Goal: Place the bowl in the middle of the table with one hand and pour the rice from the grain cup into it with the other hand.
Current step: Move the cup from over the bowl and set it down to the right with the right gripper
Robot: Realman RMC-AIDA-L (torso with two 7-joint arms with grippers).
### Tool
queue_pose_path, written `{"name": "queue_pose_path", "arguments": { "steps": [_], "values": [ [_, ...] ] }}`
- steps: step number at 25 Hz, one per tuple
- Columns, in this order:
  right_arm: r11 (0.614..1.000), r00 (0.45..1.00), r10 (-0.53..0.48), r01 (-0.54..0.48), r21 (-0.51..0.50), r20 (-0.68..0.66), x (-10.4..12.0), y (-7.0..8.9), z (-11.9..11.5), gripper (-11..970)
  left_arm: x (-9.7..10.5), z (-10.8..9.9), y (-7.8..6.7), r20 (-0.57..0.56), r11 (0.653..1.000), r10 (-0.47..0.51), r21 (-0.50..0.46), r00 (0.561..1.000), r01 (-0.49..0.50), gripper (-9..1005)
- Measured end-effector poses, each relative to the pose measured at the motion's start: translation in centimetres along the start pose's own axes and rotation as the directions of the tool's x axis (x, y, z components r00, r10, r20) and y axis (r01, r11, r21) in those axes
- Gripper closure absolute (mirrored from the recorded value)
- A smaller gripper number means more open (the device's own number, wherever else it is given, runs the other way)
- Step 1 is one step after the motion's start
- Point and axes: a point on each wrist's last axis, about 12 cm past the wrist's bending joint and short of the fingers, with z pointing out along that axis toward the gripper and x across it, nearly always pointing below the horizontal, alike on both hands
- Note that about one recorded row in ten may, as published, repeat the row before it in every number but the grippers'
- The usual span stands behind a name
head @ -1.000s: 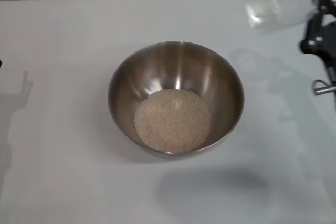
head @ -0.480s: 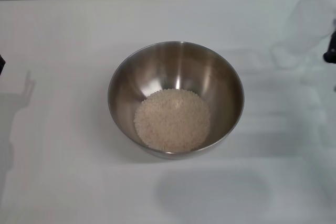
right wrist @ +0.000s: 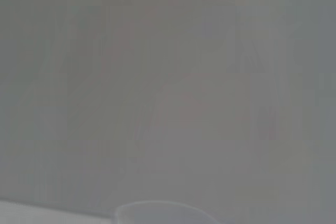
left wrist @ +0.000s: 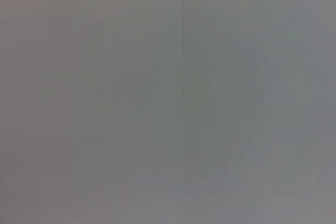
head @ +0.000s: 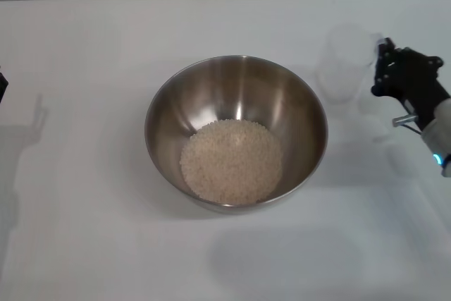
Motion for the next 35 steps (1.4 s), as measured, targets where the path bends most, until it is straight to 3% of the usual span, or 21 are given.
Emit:
{"name": "queue_pose_path", "arguments": {
  "steps": [11, 32, 35],
  "values": [
    [0.997, 0.996, -0.039, 0.033, -0.073, -0.078, 0.2, 1.1, 1.5, 949, 0.0, 0.1, -0.1, 0.001, 1.000, -0.002, 0.003, 1.000, 0.002, 164],
    [0.989, 0.994, -0.071, 0.058, -0.139, -0.088, 0.2, 2.1, 1.7, 948, 0.0, 0.0, -0.2, 0.000, 1.000, -0.013, 0.007, 1.000, 0.013, 164],
    [0.989, 0.994, -0.066, 0.054, -0.139, -0.089, 0.3, 2.3, 1.5, 868, 0.0, 0.0, -0.2, 0.000, 1.000, -0.013, 0.007, 1.000, 0.013, 164]
  ]
}}
